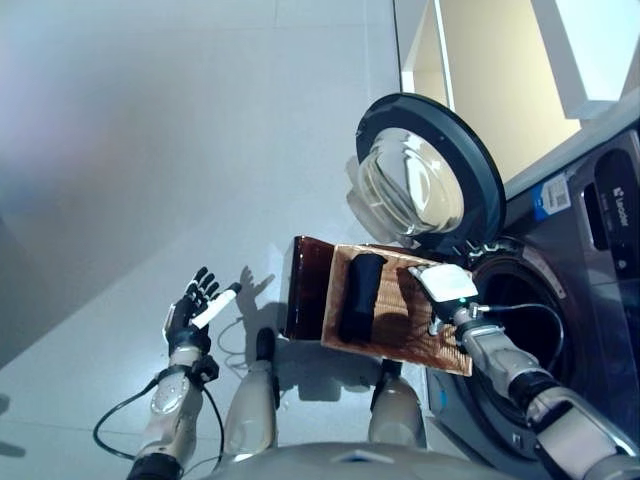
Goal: Pick up the clothes and place them into the washing machine
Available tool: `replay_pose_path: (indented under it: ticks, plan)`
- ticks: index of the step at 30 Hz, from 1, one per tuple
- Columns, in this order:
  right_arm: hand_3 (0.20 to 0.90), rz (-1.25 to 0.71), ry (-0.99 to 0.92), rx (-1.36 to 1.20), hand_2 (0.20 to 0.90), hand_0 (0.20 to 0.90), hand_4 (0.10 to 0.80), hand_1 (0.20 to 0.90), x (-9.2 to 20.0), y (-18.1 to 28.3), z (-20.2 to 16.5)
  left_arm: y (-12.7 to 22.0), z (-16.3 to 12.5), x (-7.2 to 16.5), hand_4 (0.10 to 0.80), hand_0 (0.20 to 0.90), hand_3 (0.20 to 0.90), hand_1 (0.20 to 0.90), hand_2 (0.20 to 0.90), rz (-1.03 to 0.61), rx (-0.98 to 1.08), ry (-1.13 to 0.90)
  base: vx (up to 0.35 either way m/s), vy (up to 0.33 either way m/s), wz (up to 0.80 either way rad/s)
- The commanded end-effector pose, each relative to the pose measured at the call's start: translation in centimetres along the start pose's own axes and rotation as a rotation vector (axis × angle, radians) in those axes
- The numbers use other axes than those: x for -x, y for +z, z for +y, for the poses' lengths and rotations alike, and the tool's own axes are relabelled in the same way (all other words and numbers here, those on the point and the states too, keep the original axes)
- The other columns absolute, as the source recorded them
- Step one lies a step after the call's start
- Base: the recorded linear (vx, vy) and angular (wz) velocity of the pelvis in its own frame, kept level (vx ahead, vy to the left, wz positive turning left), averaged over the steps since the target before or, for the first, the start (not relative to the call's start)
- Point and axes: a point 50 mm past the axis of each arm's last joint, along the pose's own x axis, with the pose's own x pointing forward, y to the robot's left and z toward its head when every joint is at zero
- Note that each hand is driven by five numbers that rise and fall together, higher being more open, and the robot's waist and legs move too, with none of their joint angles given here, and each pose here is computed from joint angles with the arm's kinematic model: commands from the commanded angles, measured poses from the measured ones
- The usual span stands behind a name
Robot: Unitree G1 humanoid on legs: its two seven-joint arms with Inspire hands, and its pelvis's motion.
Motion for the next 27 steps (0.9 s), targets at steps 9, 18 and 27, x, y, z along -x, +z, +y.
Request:
replay_pose_path:
  ticks: [9,18,27]
  plan:
    - [0.900,-0.064,-0.236,0.278,0.900,0.900,0.800,0.900,-2.4,-1.6,-5.7,3.5,-0.6,-0.3,0.800,0.900,0.900,0.900,0.900,-0.183,-0.074,-0.095,-0.026,0.006,0.02]
    - [0.900,-0.213,-0.320,0.408,0.900,0.900,0.800,0.900,-3.4,1.4,-7.6,2.8,1.0,-0.6,0.800,0.900,0.900,0.900,0.900,-0.158,-0.051,0.024,0.002,-0.001,0.03]
    - [0.900,-0.346,-0.353,0.470,0.900,0.900,0.800,0.900,-3.3,4.0,-7.9,2.9,1.9,-1.2,0.800,0.900,0.900,0.900,0.900,-0.161,-0.050,0.106,0.004,0.002,0.03]
